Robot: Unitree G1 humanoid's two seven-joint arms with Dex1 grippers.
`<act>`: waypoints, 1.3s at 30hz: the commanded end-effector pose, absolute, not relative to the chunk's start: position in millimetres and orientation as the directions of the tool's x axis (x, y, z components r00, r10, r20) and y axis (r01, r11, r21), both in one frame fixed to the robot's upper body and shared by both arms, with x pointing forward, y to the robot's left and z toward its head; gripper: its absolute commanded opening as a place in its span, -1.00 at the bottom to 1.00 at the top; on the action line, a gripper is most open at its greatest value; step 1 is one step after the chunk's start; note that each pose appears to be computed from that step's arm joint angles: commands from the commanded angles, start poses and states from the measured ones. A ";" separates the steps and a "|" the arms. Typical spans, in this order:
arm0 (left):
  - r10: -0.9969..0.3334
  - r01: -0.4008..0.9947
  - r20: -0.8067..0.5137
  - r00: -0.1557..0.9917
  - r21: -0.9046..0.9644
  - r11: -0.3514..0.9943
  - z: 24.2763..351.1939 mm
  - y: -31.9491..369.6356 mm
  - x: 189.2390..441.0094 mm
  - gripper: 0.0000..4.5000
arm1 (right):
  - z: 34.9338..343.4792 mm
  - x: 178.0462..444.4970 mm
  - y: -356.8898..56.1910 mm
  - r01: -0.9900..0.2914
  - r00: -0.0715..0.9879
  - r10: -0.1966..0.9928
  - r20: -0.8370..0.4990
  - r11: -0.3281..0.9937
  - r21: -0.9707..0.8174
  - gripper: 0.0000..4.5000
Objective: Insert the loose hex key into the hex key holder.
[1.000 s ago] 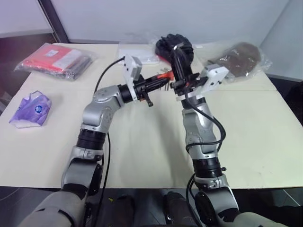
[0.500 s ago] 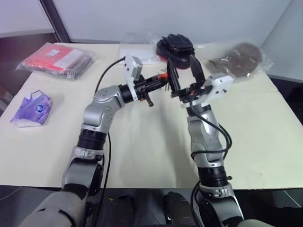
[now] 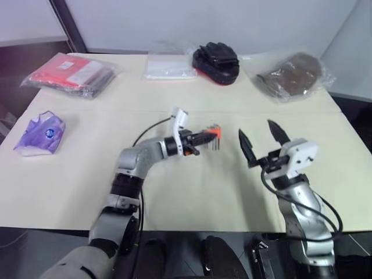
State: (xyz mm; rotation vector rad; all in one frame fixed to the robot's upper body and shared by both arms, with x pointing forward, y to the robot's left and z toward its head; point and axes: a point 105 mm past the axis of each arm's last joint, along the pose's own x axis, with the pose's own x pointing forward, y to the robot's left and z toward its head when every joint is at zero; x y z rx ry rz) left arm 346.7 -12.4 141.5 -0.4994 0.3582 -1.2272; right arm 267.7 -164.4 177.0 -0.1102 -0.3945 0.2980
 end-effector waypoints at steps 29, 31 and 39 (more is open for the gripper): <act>-0.910 0.915 -0.116 0.397 0.126 0.383 165.2 52.2 367.3 0.99 | 152.7 244.7 -174.3 -0.483 0.861 0.509 0.001 0.818 -0.313 0.86; -0.923 0.928 -0.140 0.358 0.165 0.335 165.0 57.2 358.0 0.99 | 154.9 243.3 -183.5 -0.521 0.846 0.528 -0.073 0.789 -0.325 0.86; -0.916 0.936 -0.227 0.331 0.205 0.287 157.0 82.1 338.7 0.99 | 157.8 237.7 -217.6 -0.634 0.767 0.504 -0.397 0.690 -0.350 0.86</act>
